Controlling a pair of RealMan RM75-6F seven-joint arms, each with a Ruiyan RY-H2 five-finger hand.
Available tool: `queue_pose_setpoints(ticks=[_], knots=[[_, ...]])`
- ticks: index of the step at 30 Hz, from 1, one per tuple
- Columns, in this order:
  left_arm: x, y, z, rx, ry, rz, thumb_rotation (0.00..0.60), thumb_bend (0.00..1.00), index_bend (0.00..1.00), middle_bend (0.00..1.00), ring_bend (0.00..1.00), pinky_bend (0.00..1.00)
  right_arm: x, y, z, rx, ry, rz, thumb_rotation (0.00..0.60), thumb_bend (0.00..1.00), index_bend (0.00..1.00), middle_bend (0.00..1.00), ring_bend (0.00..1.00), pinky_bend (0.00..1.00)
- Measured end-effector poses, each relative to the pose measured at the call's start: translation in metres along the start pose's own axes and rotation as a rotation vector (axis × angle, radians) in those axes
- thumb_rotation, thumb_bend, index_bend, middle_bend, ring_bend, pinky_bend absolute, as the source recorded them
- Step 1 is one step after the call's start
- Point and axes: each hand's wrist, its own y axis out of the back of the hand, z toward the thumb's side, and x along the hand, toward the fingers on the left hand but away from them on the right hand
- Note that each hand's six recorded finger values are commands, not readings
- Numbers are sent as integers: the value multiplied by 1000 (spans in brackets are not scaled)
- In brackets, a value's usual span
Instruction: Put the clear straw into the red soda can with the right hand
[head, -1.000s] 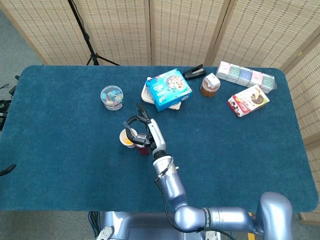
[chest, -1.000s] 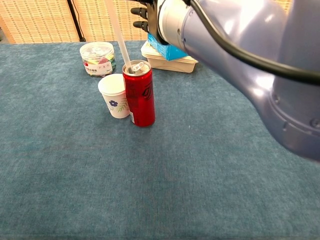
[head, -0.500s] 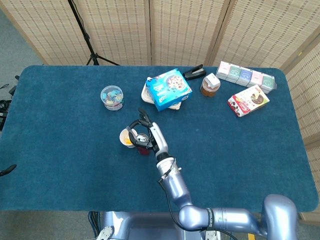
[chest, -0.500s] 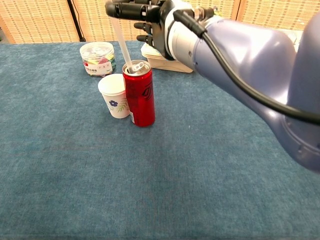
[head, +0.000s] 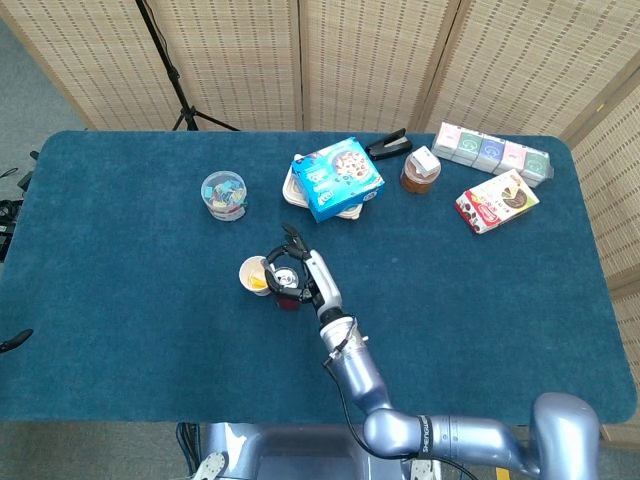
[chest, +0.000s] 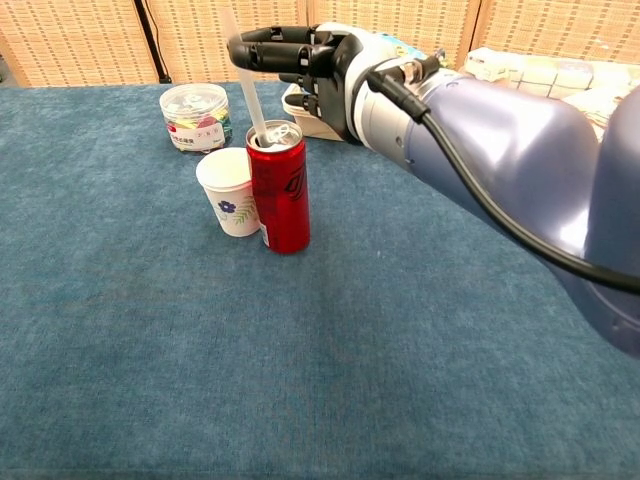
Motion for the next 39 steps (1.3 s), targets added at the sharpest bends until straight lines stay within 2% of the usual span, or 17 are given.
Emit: queue_pose_setpoints(ticks=[11, 22, 31, 36, 38, 39], knots=[[0, -1, 1, 0, -3, -5, 600, 0, 0, 0, 0, 0, 1, 4, -7, 37, -4, 18, 600, 694, 550, 0, 0, 0], [0, -1, 0, -5, -4, -12, 600, 0, 0, 0, 0, 0, 5, 5, -9, 62, -5, 59, 600, 694, 289, 0, 0, 0], [0, 0, -1, -8, -4, -11, 600, 0, 0, 0, 0, 0, 15, 8, -4, 83, 25, 85, 600, 693, 259, 0, 0, 0], [0, 1, -1, -7, -3, -7, 600, 0, 0, 0, 0, 0, 27, 18, 8, 168, 71, 111, 600, 692, 182, 0, 0, 0], [-1, 2, -1, -9, -2, -3, 600, 0, 0, 0, 0, 0, 33, 27, 11, 245, 88, 120, 600, 643, 153, 0, 0, 0], [-1, 2, -1, -9, -2, 0, 600, 0, 0, 0, 0, 0, 37, 35, 12, 309, 100, 122, 600, 571, 138, 0, 0, 0]])
